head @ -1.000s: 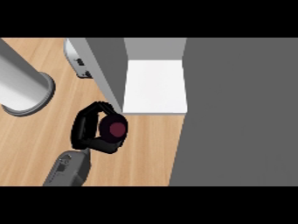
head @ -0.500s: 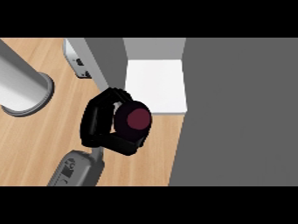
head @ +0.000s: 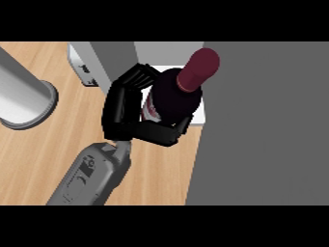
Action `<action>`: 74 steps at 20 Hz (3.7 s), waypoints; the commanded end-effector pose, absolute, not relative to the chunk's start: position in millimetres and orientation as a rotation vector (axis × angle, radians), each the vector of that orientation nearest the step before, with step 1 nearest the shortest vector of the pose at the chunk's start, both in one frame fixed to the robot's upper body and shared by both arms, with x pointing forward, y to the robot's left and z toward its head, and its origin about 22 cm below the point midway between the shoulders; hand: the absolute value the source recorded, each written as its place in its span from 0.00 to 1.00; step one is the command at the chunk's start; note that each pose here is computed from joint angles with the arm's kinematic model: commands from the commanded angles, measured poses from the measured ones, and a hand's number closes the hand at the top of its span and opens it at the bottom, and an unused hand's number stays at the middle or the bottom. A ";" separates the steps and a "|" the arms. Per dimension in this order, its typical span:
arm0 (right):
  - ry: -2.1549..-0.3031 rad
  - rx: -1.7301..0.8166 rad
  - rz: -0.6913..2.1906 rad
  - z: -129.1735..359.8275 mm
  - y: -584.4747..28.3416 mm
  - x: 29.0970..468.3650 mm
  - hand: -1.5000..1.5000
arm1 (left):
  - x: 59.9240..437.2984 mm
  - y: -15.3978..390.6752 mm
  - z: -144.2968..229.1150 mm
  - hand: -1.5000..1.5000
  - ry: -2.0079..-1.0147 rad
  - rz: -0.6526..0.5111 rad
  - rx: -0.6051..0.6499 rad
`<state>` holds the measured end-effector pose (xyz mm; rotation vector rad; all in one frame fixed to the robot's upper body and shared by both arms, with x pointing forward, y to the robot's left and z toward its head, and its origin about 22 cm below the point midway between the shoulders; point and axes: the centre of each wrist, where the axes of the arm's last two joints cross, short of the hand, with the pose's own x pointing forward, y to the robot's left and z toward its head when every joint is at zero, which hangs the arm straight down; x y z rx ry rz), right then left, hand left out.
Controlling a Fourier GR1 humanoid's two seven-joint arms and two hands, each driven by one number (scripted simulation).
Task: Pick up the wine, place it into the cabinet and close the cabinet
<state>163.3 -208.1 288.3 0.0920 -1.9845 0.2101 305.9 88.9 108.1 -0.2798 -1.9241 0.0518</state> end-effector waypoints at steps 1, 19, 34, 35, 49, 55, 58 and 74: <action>-1.975 0.156 0.250 288.4 -213.8 142.2 0.00 | 326.1 83.6 136.4 1.00 -1.872 0.069 -0.246; -1.992 0.172 0.273 295.5 -225.9 141.9 0.00 | 362.1 65.0 103.0 1.00 -1.962 -0.049 -0.015; -1.975 0.197 0.273 282.7 -217.5 147.6 0.00 | 375.8 70.4 34.9 1.00 -1.896 -0.042 0.033; -1.979 0.196 0.255 286.8 -215.8 157.2 0.00 | 363.7 70.6 16.6 1.00 -1.889 -0.044 0.023; -2.017 0.208 0.268 285.9 -210.5 154.7 0.00 | 377.7 90.5 -17.7 1.00 -1.897 -0.083 0.181; -1.984 0.215 0.265 291.4 -207.3 151.5 0.00 | 395.9 92.3 -0.3 1.00 -1.883 0.030 0.106; -2.006 0.224 0.289 289.9 -209.0 164.1 0.00 | 394.9 104.6 -14.4 1.00 -1.866 0.075 0.092; -2.003 0.246 0.269 291.1 -210.3 166.4 0.00 | 428.5 115.4 21.9 1.00 -1.859 -0.023 0.368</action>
